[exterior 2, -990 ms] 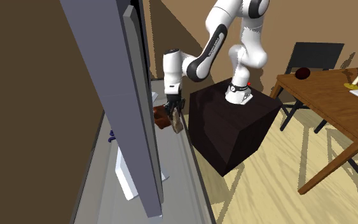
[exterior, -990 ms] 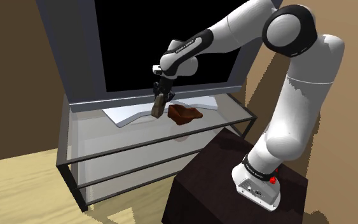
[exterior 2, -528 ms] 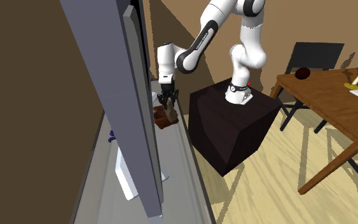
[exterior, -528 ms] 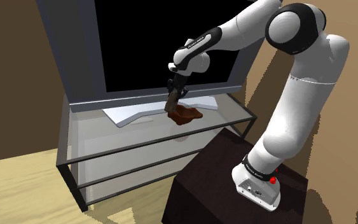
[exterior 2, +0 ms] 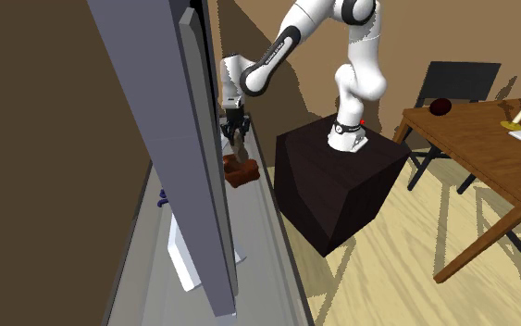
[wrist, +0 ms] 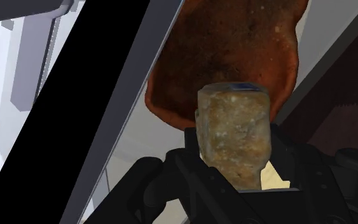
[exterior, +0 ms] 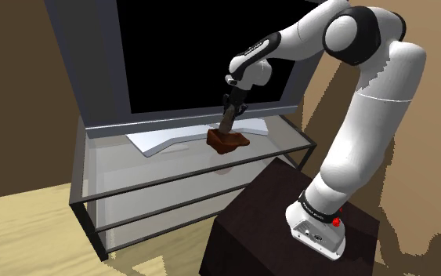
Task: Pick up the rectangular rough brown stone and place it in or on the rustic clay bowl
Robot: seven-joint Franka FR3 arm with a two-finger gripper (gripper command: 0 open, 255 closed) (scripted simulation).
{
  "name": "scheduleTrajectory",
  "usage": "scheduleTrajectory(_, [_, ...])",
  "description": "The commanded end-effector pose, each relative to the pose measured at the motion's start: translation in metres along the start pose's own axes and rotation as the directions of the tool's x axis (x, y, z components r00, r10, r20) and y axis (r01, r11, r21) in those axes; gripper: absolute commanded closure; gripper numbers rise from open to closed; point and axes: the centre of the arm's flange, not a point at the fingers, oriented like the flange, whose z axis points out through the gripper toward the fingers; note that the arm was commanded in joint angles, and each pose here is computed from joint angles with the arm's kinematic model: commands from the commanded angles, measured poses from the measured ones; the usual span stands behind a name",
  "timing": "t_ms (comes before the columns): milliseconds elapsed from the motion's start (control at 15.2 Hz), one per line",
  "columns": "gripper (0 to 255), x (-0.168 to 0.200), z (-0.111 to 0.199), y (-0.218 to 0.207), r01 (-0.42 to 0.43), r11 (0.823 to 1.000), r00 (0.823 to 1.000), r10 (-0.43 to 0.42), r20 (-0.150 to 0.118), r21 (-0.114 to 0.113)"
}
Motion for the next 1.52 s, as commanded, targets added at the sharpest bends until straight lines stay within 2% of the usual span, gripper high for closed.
scheduleTrajectory(0, [255, -0.029, -0.004, -0.011, 0.002, 1.0, 1.0, -0.002, 0.0, 0.0])
scheduleTrajectory(924, [255, -0.041, 0.067, -0.019, 0.002, 1.0, 1.0, -0.002, 0.0, 0.0])
scheduleTrajectory(1386, [255, -0.041, 0.067, -0.019, 0.002, 1.0, 1.0, -0.002, 0.0, 0.0])
scheduleTrajectory(1452, [0, -0.04, 0.066, -0.019, 0.002, 1.0, 1.0, -0.002, 0.0, 0.0])
